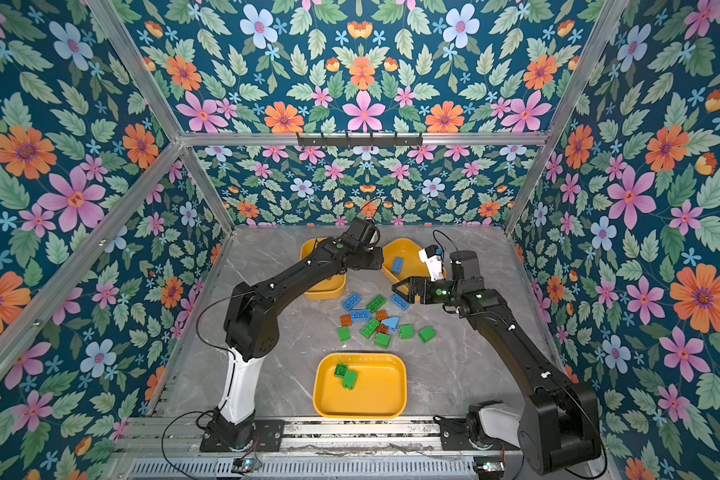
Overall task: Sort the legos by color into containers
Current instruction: 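Carry the blue brick into the far bin nearest the right arm, release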
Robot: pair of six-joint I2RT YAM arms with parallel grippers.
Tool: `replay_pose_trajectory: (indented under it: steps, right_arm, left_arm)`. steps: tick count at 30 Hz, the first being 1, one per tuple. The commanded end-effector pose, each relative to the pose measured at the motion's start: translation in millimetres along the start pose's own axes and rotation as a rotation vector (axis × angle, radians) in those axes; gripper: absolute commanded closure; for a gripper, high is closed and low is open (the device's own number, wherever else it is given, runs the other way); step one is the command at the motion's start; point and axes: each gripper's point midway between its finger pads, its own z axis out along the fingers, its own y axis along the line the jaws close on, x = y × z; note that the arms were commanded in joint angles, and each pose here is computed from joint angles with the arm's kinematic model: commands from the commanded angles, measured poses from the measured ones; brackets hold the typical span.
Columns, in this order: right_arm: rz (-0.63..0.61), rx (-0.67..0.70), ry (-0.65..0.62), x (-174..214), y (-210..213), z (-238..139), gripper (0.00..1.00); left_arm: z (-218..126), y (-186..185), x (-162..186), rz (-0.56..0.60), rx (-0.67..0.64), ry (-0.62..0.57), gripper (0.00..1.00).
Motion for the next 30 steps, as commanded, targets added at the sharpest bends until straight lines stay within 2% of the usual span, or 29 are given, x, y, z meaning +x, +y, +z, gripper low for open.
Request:
replay_pose_trajectory:
  steps: [1,7,15,18,23,30]
  right_arm:
    - [-0.006,0.012,-0.008,-2.7,0.2,-5.1,0.01]
    - [-0.002,0.025,-0.012,-2.5,-2.2,-10.2,0.01]
    - [0.003,0.042,-0.01,0.3,-5.8,-16.5,0.01]
    - [0.005,0.042,-0.008,1.4,-5.5,-17.1,0.01]
    - [0.005,0.047,-0.003,2.4,-6.6,-17.3,0.01]
    - [0.0,0.041,-0.008,-2.1,-5.3,-16.5,0.01]
  left_arm:
    - [11.5,-20.6,-24.3,0.144,0.098,-0.086,0.78]
    - [42.9,-20.8,-38.7,0.267,0.11,-0.159,0.78]
    - [74.9,-0.4,-48.0,0.307,0.046,-0.219,0.78]
    - [81.2,1.8,-50.2,0.333,0.033,-0.232,0.74]
    - [86.3,0.9,-49.6,0.356,0.054,-0.227,0.57]
    - [67.7,-1.6,-56.3,0.375,0.056,-0.221,0.39]
